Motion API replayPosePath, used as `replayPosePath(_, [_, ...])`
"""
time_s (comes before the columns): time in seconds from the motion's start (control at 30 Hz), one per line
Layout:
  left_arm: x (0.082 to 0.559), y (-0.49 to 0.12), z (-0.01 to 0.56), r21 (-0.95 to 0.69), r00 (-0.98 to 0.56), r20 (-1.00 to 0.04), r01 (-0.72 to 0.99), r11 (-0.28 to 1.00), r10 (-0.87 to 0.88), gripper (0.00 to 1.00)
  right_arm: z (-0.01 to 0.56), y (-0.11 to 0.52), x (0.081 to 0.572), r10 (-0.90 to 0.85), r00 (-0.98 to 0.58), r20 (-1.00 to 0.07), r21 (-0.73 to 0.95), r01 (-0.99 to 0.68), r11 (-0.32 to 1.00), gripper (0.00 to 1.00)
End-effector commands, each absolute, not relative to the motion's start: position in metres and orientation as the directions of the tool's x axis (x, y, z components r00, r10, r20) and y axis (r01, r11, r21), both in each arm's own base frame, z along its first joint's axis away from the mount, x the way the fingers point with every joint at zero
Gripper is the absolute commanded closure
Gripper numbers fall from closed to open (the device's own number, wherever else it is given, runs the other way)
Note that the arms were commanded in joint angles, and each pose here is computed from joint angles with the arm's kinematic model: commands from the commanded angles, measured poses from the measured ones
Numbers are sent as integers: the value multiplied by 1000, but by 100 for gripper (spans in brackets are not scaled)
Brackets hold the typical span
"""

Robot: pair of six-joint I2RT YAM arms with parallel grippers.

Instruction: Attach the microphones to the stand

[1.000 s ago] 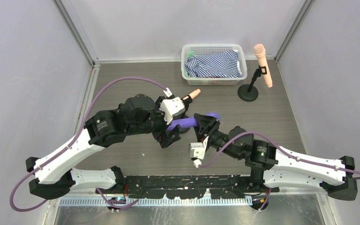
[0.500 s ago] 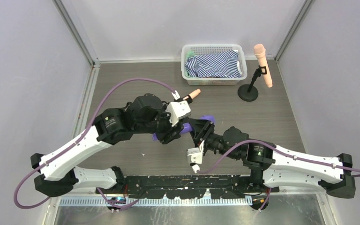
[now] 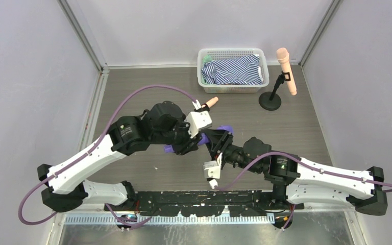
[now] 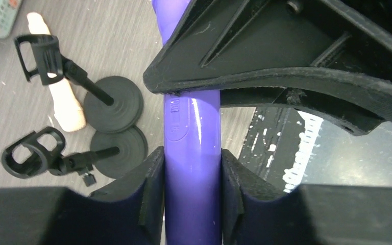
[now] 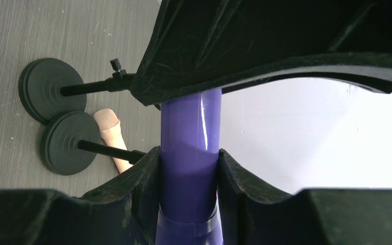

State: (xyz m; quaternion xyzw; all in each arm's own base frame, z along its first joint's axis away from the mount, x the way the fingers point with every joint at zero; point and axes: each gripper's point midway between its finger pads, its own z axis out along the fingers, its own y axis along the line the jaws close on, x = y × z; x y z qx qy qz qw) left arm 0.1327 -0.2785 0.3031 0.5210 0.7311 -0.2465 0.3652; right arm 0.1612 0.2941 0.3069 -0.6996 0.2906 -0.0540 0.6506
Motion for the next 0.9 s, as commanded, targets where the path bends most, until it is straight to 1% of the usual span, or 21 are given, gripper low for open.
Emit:
replayPosePath(0.0, [128, -279, 302, 7, -185, -787, 951, 309, 588, 74, 349, 297, 159, -433, 843, -319, -947, -296, 122, 95])
replayPosePath(0.07, [128, -279, 301, 5, -188, -788, 951, 310, 587, 92, 347, 297, 159, -432, 837, -335, -942, -308, 134, 91])
replayPosePath(0.1, [129, -279, 299, 5, -190, -787, 950, 314, 587, 99, 347, 296, 160, -434, 833, -344, -939, -315, 140, 89])
replayPosePath(0.13, [130, -279, 298, 9, -193, -787, 946, 323, 586, 100, 347, 295, 160, -436, 829, -350, -937, -319, 145, 87])
replayPosePath(0.2, [133, -277, 297, 17, -198, -787, 940, 341, 584, 100, 346, 292, 161, -443, 821, -361, -933, -327, 154, 78])
replayPosePath(0.27, [136, -274, 295, 27, -204, -783, 933, 360, 588, 100, 346, 289, 161, -443, 811, -382, -924, -341, 172, 65])
replayPosePath(0.33, [139, -271, 294, 32, -212, -783, 926, 377, 585, 100, 347, 285, 161, -440, 800, -407, -913, -357, 195, 56])
replayPosePath(0.47, [145, -267, 293, 36, -226, -800, 906, 422, 555, 100, 355, 278, 159, -425, 785, -451, -892, -380, 244, 42])
replayPosePath(0.57, [149, -264, 295, 42, -230, -819, 890, 454, 526, 99, 353, 273, 158, -425, 773, -471, -882, -402, 246, 33])
replayPosePath(0.63, [152, -261, 297, 47, -228, -833, 879, 474, 504, 100, 349, 268, 157, -433, 763, -481, -877, -414, 243, 29])
replayPosePath(0.7, [159, -258, 299, 69, -217, -847, 860, 506, 485, 100, 348, 262, 156, -428, 749, -506, -863, -432, 264, 28])
replayPosePath(0.8, [165, -253, 304, 52, -233, -878, 822, 566, 419, 100, 354, 251, 156, -392, 719, -574, -816, -460, 351, 28])
replayPosePath(0.87, [168, -250, 308, 45, -230, -898, 800, 598, 376, 100, 363, 245, 159, -337, 670, -661, -736, -490, 468, 28])
